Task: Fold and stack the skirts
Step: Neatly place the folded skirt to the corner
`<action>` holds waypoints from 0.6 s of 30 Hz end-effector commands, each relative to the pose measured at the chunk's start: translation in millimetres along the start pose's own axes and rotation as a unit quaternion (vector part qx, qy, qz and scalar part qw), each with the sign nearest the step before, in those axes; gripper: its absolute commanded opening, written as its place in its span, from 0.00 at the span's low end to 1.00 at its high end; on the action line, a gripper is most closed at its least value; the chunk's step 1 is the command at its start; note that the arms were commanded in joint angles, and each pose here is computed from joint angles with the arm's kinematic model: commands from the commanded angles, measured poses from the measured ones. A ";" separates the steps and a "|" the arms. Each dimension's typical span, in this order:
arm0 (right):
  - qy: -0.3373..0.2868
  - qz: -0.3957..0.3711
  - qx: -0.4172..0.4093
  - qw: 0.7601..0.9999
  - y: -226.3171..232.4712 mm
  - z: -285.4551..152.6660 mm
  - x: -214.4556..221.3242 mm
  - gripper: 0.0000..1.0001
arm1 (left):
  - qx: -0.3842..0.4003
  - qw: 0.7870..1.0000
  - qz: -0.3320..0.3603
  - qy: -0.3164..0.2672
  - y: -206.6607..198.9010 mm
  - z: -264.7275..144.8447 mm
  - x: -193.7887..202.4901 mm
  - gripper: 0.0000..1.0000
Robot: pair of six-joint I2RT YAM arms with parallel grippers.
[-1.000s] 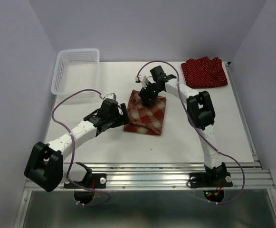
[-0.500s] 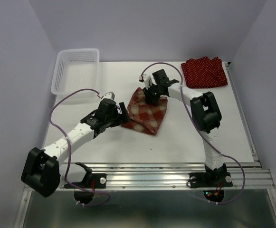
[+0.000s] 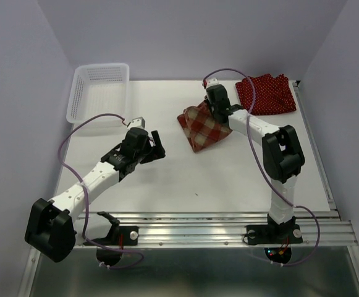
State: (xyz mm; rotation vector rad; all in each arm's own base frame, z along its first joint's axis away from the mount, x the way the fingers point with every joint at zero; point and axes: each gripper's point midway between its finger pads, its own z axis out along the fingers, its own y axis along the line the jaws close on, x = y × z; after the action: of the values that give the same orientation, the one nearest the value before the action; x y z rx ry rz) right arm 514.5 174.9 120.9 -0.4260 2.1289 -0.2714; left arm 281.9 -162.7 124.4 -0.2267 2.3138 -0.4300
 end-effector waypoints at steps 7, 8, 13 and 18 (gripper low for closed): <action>-0.088 0.037 0.199 0.975 -116.5 -22.2 -88.3 0.01 | 0.002 0.999 0.002 -0.050 -7.7 -2.4 -33.0 0.99; -0.089 0.033 0.202 0.975 -125.0 -21.5 -90.7 0.01 | 0.001 0.999 0.000 -0.052 -6.8 -2.7 -34.1 0.99; -0.119 0.026 0.208 0.970 -154.2 -23.1 -112.3 0.01 | -0.006 0.998 -0.002 -0.057 -2.9 -0.9 -37.5 0.99; -0.130 0.025 0.235 0.963 -186.2 -23.0 -128.1 0.01 | -0.012 0.998 -0.007 -0.059 -1.6 2.0 -42.6 0.99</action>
State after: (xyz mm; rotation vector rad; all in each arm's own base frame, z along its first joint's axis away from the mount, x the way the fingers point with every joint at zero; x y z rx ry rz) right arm 580.1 69.5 241.3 -0.1957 1.8889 -0.6164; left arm 294.0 -152.0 128.1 -0.2626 2.2836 -0.3824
